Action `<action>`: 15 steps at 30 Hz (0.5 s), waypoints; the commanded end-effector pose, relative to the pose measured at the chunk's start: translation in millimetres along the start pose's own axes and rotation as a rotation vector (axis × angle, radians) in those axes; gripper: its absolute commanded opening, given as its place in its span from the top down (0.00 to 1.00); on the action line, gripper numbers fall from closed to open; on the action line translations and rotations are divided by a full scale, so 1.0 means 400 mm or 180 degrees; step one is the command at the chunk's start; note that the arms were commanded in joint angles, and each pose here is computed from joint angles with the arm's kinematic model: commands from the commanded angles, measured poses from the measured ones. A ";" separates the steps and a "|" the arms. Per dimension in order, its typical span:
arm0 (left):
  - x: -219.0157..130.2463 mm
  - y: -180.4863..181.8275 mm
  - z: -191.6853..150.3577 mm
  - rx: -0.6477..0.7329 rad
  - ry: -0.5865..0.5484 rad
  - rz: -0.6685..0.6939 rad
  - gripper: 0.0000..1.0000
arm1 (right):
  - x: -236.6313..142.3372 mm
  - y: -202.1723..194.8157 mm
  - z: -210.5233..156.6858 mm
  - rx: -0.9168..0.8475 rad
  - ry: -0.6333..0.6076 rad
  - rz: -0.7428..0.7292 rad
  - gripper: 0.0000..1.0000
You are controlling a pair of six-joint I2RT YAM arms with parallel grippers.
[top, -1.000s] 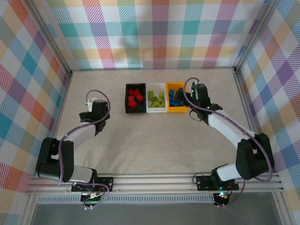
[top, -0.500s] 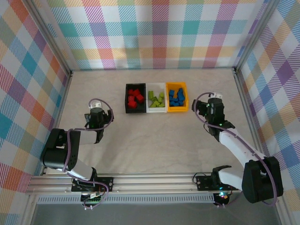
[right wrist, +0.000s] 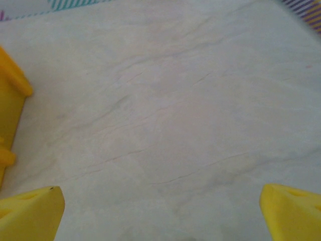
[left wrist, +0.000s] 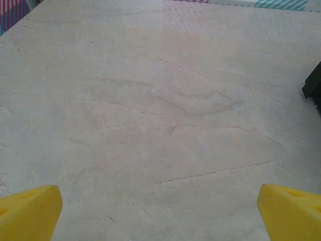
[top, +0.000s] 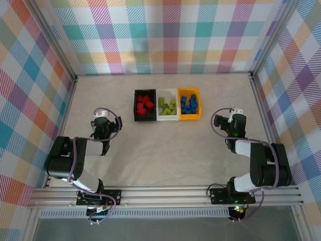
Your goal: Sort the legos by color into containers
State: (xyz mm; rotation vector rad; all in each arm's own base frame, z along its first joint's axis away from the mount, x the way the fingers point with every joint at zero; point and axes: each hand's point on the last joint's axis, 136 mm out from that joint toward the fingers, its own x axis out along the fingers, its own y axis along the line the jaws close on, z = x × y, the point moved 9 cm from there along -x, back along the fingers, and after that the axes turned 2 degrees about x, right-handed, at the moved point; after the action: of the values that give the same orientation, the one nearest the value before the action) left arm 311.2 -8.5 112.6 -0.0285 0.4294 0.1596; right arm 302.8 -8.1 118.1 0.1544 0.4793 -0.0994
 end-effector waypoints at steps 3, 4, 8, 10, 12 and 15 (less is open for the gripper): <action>-0.001 0.000 0.009 -0.0004 -0.0097 -0.0030 0.00 | 0.009 0.032 0.017 -0.0157 -0.0390 0.0351 0.00; -0.001 0.000 0.009 -0.0003 -0.0095 -0.0027 0.00 | 0.010 0.033 0.017 -0.0166 -0.0422 0.0351 0.00; -0.001 0.000 0.009 0.0000 -0.0095 -0.0027 0.00 | 0.008 0.032 0.017 -0.0159 -0.0378 0.0304 0.00; -0.001 0.000 0.009 -0.0002 -0.0095 -0.0027 0.00 | 0.006 0.031 0.016 -0.0153 -0.0408 0.0292 0.00; -0.001 0.000 0.008 -0.0004 -0.0094 -0.0026 0.00 | 0.005 0.030 0.015 -0.0146 -0.0420 0.0283 0.00; -0.001 0.000 0.009 -0.0002 -0.0092 -0.0027 0.00 | 0.005 0.030 0.015 -0.0143 -0.0411 0.0284 0.00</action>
State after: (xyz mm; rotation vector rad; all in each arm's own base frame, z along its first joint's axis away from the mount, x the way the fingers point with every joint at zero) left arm 311.3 -8.6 112.7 -0.0287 0.4288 0.1576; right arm 307.4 0.4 115.5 0.1309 0.3990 -0.0258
